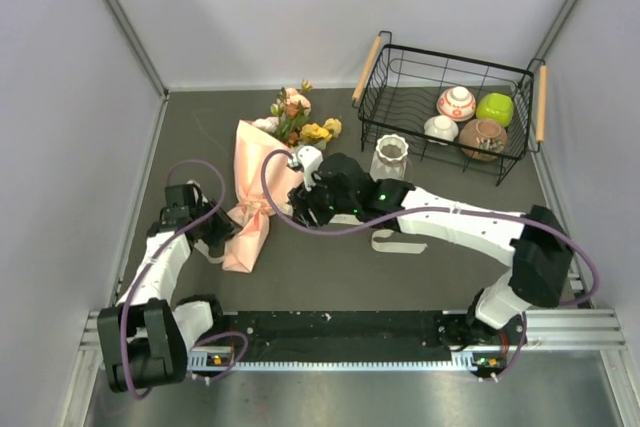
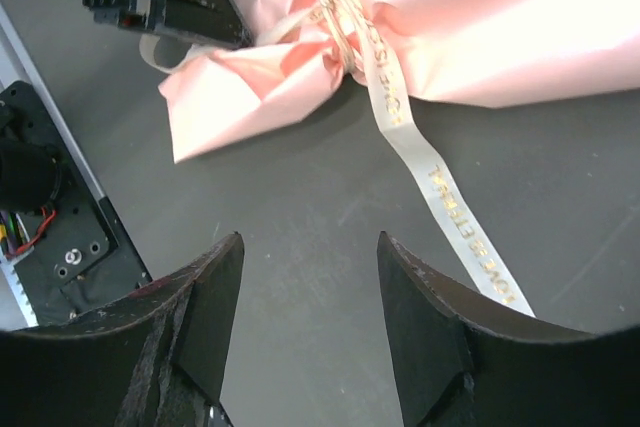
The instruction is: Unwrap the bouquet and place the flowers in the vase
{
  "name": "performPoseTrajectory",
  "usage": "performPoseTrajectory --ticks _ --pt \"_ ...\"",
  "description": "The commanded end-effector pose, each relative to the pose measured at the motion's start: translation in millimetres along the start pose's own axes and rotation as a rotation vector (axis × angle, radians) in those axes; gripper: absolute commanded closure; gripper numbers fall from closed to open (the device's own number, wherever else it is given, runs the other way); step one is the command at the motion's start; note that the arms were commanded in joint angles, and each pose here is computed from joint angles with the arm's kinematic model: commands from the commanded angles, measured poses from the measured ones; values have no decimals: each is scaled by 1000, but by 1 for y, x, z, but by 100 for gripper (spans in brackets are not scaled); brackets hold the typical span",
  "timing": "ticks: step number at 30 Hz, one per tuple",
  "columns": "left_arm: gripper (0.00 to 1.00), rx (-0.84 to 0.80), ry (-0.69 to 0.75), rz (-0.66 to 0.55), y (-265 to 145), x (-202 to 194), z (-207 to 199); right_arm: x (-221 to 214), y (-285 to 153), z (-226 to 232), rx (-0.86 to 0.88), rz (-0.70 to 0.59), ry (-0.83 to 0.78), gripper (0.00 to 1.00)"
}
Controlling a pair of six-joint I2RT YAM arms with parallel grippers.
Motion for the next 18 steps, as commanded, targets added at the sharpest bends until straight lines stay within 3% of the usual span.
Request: performPoseTrajectory --ticks 1,3,5,9,12,15,18 --pt "68 -130 -15 19 -4 -13 -8 25 21 5 62 -66 6 46" --pt "68 -146 -20 37 -5 -19 -7 26 37 4 74 -51 -16 51" --pt "68 -163 -21 44 -7 -23 -8 29 45 4 92 -48 -35 64" --pt "67 -187 -14 48 -14 -25 -11 36 73 -1 96 -57 -106 73" --pt "62 -203 26 21 -26 -18 -22 35 95 -5 74 -28 -138 75" --pt "47 -198 86 -43 -38 -6 -35 32 113 -6 75 -2 -148 75" --pt "43 -183 105 -81 -42 9 -46 30 124 -4 98 2 -146 75"
Point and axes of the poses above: each gripper's point midway between its finger pads, its own y axis out along the fingers, its own z axis along the line the jaws close on, x = y × z, the point moved 10 cm from there along -y, back along the fingers, and after that the axes turned 14 degrees about -y, right-handed, at the moved point
